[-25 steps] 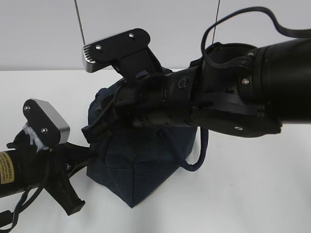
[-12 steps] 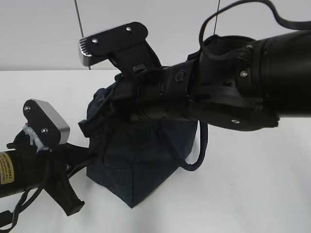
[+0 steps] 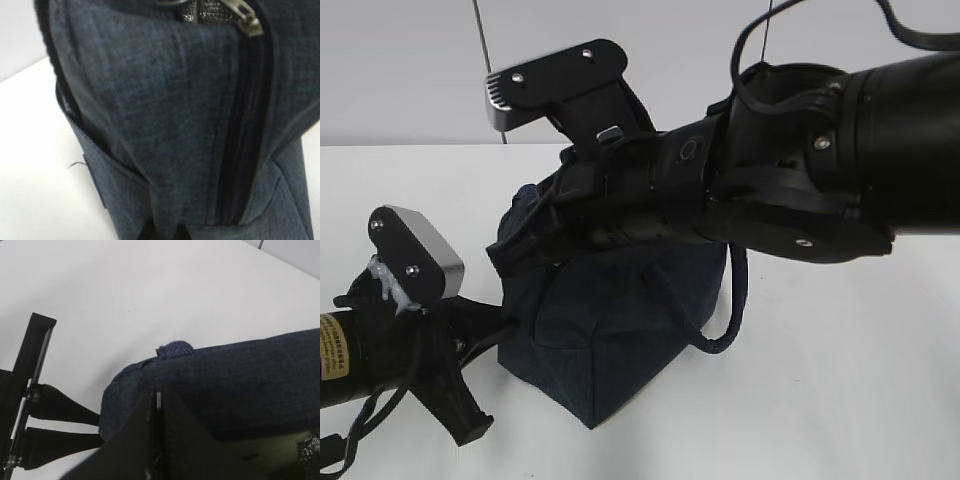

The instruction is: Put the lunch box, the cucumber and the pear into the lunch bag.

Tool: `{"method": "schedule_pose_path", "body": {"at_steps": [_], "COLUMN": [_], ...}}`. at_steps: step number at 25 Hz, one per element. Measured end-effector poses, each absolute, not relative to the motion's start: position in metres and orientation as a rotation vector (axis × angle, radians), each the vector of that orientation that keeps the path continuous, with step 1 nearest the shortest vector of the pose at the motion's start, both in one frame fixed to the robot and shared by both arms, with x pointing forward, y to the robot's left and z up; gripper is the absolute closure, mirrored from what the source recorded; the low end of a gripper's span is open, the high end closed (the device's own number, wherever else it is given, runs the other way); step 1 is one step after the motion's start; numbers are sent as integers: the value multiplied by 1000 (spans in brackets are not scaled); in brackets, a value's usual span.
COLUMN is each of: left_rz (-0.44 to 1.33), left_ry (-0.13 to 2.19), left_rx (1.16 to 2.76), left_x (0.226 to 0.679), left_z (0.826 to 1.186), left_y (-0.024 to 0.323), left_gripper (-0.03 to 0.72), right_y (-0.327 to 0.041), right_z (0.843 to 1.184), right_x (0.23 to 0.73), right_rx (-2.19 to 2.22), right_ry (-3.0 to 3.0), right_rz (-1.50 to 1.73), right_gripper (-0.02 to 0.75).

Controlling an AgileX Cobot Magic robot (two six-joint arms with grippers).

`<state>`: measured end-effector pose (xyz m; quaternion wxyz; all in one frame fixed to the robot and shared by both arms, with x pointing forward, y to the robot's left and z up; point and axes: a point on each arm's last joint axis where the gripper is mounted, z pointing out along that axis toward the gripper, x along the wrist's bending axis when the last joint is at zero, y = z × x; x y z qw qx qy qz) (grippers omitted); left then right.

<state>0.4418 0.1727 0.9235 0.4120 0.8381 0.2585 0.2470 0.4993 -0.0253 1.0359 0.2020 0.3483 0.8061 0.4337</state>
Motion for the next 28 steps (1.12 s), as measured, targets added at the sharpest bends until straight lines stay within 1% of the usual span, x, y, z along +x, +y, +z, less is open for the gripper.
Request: {"method": "schedule_pose_path", "body": {"at_steps": [5,9,15,23,28], "left_rz": [621,621,625,632,632], "left_ry": [650,650,647,643,645], "left_rx": [2109,2109,2100,2082,2077], "left_x": [442,442,443,444,445], "left_z": [923,923,925,927,927], "left_y": [173,173,172,171,171], "left_gripper": [685,685,685,685,685], "right_y": [-26,-35,-47,-45,-44], "right_z": [1035,1034,1042,1056,1058], "right_x": [500,507,523,528,528], "right_rx": [968,1004,1052,1082,1088], "right_ry": [2255,2238,2179,2139,2134], "right_rz": [1188,1140,1141,1188,1196], "right_gripper": [738,738,738,738,738]}}
